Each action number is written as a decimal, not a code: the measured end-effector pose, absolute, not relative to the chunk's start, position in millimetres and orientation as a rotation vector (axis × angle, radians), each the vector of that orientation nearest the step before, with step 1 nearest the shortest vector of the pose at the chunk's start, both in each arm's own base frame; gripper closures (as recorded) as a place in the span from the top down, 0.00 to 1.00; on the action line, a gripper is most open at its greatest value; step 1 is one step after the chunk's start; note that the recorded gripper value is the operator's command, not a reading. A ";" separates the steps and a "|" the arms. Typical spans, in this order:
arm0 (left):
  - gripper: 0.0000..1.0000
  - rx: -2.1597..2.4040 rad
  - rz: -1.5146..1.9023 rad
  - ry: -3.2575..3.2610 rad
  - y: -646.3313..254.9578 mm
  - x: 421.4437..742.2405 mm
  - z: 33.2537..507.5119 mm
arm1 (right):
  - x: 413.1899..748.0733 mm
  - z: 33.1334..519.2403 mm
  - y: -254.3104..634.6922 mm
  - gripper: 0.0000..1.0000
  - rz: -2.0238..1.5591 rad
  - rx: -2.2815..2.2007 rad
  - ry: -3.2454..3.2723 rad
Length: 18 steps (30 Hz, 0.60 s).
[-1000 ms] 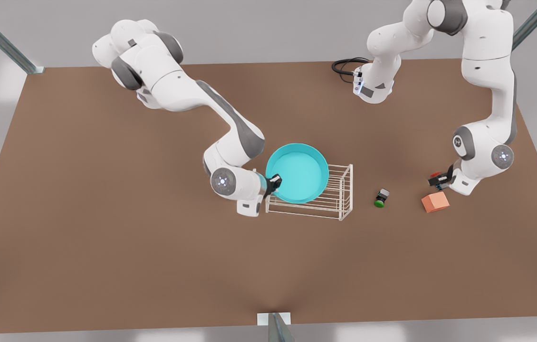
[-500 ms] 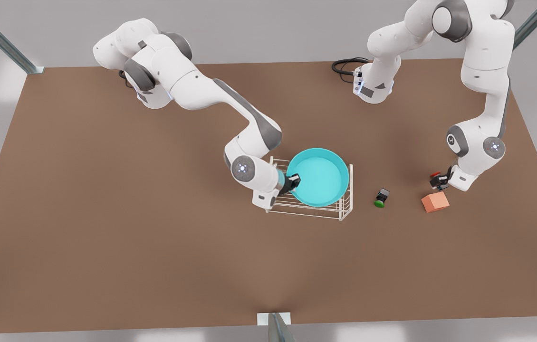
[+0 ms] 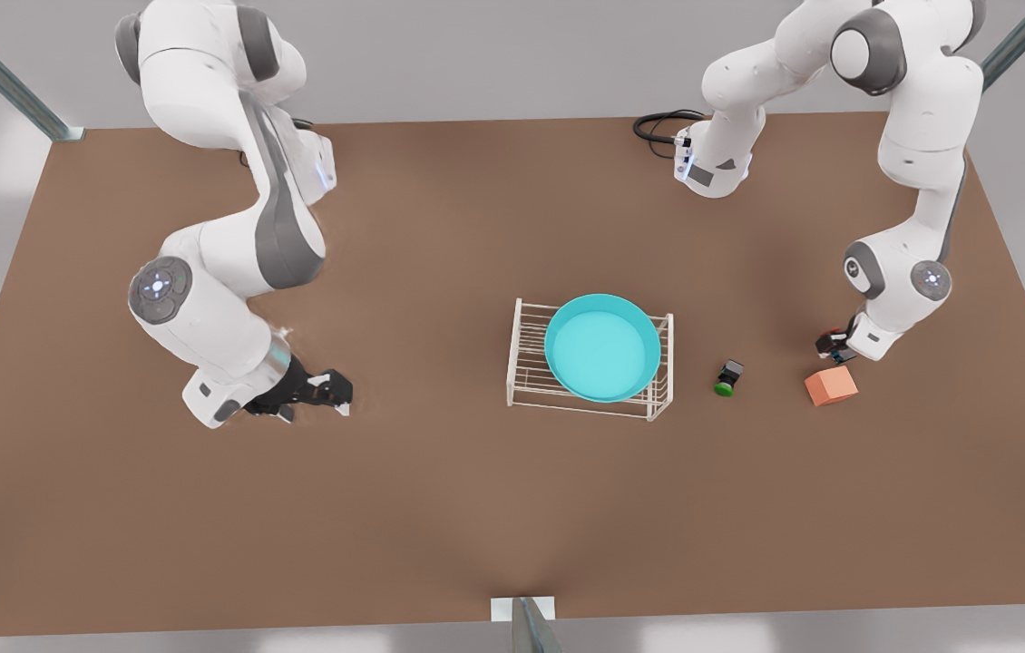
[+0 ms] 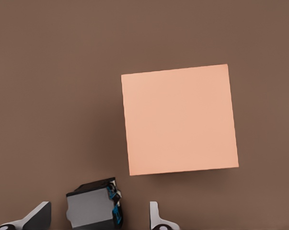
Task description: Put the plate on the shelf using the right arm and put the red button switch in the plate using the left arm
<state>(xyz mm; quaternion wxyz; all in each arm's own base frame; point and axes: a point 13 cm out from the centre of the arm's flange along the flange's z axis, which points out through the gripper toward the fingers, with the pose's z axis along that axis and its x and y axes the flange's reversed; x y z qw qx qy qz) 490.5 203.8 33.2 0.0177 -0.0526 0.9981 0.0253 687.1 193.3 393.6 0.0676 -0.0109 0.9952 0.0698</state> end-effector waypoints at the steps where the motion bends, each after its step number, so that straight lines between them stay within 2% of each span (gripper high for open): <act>1: 1.00 -0.158 0.079 3.099 204.2 490.6 31.8 | 682.4 393.3 148.2 1.00 0.138 -0.005 3.016; 3: 1.00 -0.148 0.083 3.092 205.5 491.8 31.2 | 669.2 403.3 99.2 1.00 0.051 0.001 3.049; 4: 0.97 -0.143 0.085 3.088 206.1 492.9 31.7 | 665.2 404.7 83.0 1.00 0.012 0.000 3.066; 5: 0.85 -0.137 0.087 3.083 206.3 494.1 32.6 | 663.0 405.1 67.7 1.00 -0.022 0.006 3.082; 6: 0.62 -0.133 0.089 3.079 206.5 495.4 34.0 | 660.1 405.1 58.0 1.00 -0.044 0.006 3.097; 7: 0.56 -0.129 0.091 3.075 206.8 496.6 35.5 | 657.0 404.3 53.4 1.00 -0.059 -0.003 3.111; 10: 0.50 -0.119 0.096 3.066 206.6 499.2 38.1 | 649.5 401.9 47.4 1.00 -0.085 -0.038 3.145; 18: 0.49 -0.120 0.101 3.038 202.4 511.4 51.0 | 639.9 398.9 42.5 1.00 -0.102 -0.113 3.185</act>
